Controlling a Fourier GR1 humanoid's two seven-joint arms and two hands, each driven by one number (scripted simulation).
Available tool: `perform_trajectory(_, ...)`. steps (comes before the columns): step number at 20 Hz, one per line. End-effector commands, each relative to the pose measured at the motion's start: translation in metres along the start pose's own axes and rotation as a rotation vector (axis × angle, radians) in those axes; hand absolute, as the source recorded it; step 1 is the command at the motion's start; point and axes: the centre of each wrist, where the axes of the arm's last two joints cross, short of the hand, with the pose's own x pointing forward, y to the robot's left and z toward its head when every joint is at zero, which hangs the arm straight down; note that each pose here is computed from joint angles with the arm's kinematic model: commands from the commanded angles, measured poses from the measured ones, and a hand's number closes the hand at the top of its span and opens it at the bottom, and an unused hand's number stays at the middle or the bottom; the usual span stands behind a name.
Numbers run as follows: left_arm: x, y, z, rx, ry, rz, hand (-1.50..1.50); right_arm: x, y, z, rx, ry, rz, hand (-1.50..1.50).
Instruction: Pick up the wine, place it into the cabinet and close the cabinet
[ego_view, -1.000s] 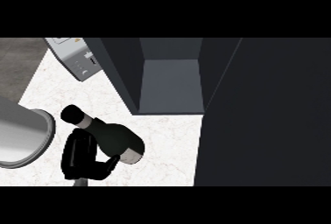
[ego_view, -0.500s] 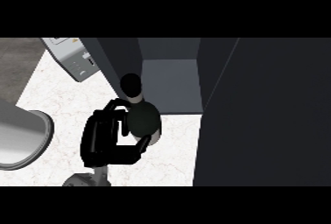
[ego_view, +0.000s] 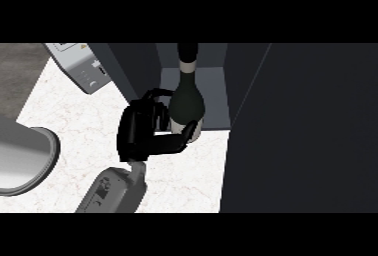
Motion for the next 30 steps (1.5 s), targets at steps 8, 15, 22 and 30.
perform_trajectory(8,-0.044,-0.007,-0.021,0.052,0.045,-0.095,1.5,0.036,0.005,0.034,0.052,-0.062,-0.096,-1.5)
perform_trajectory(15,-0.066,-0.015,-0.026,0.053,0.073,-0.107,1.5,0.031,0.003,0.03,0.082,-0.052,-0.097,-1.5)
perform_trajectory(22,-0.094,0.009,-0.028,0.104,0.085,-0.059,1.5,0.031,0.006,0.032,0.037,-0.063,-0.097,-1.5)
perform_trajectory(30,-0.089,0.0,-0.049,0.126,0.109,-0.043,1.5,0.035,0.002,0.039,0.067,-0.056,-0.099,-1.5)
